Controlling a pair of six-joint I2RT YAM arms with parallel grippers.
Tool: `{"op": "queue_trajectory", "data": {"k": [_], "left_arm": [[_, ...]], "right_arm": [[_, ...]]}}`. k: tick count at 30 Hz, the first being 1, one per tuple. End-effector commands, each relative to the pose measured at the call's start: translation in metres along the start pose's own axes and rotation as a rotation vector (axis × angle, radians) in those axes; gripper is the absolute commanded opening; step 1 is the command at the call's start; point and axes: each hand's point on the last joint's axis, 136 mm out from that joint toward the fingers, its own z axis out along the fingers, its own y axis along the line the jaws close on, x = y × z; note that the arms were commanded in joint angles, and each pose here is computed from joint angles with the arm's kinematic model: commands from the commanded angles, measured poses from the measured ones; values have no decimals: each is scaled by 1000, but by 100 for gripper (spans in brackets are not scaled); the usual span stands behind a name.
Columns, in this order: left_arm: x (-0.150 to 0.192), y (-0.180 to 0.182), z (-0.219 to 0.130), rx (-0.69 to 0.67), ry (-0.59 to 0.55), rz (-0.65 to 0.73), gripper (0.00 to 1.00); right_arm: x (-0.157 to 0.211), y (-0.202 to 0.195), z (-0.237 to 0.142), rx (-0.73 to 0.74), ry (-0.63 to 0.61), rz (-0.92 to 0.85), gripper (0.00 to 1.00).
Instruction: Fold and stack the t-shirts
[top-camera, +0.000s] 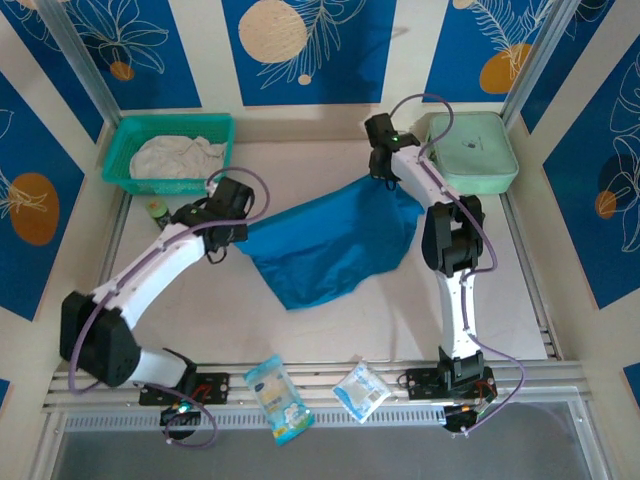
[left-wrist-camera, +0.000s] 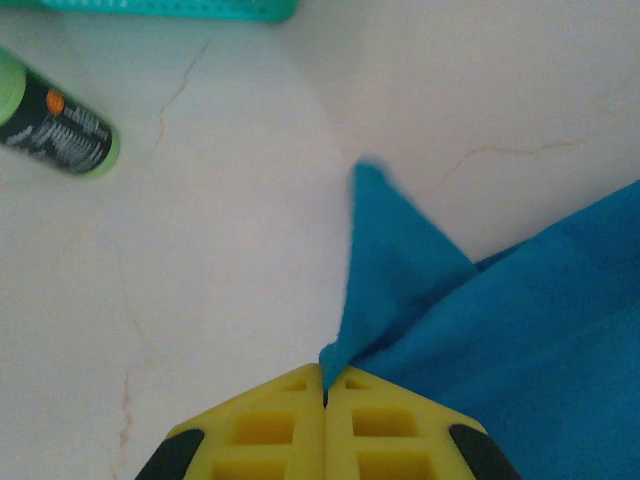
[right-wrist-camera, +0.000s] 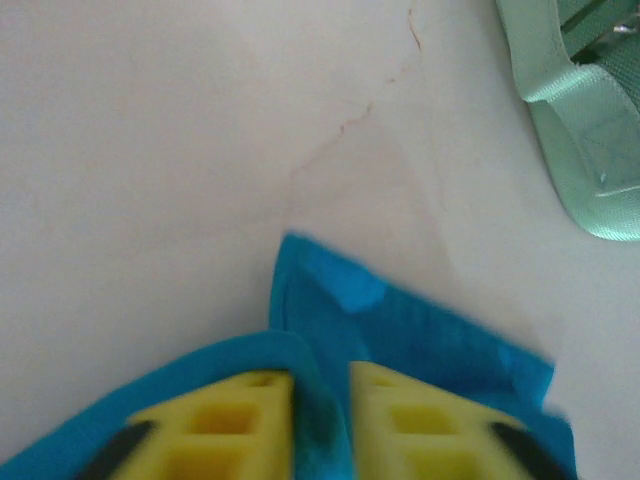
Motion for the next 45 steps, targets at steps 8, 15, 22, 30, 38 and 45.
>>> {"op": "queue_trajectory", "data": {"k": [8,15,22,30,38,45], "left_arm": [[-73,-27,30,-11,-129,22,0],[-71,-36,39,14,-114,17,0],[-70,-35,37,23,-114,16,0],[-58,-31,37,32,-100,11,0],[-50,-24,32,31,-88,18,0],[-35,-31,19,99,-3,80,0]], "right_arm": [[126,29,-84,-127,114,-117,65],[253,54,-143,-204,290,-190,65],[321,65,-140,-230,456,-113,70],[330,83,-99,-235,481,-64,65],[333,40,-80,-95,490,-60,0],[268,-33,-127,55,327,-114,0]]}}
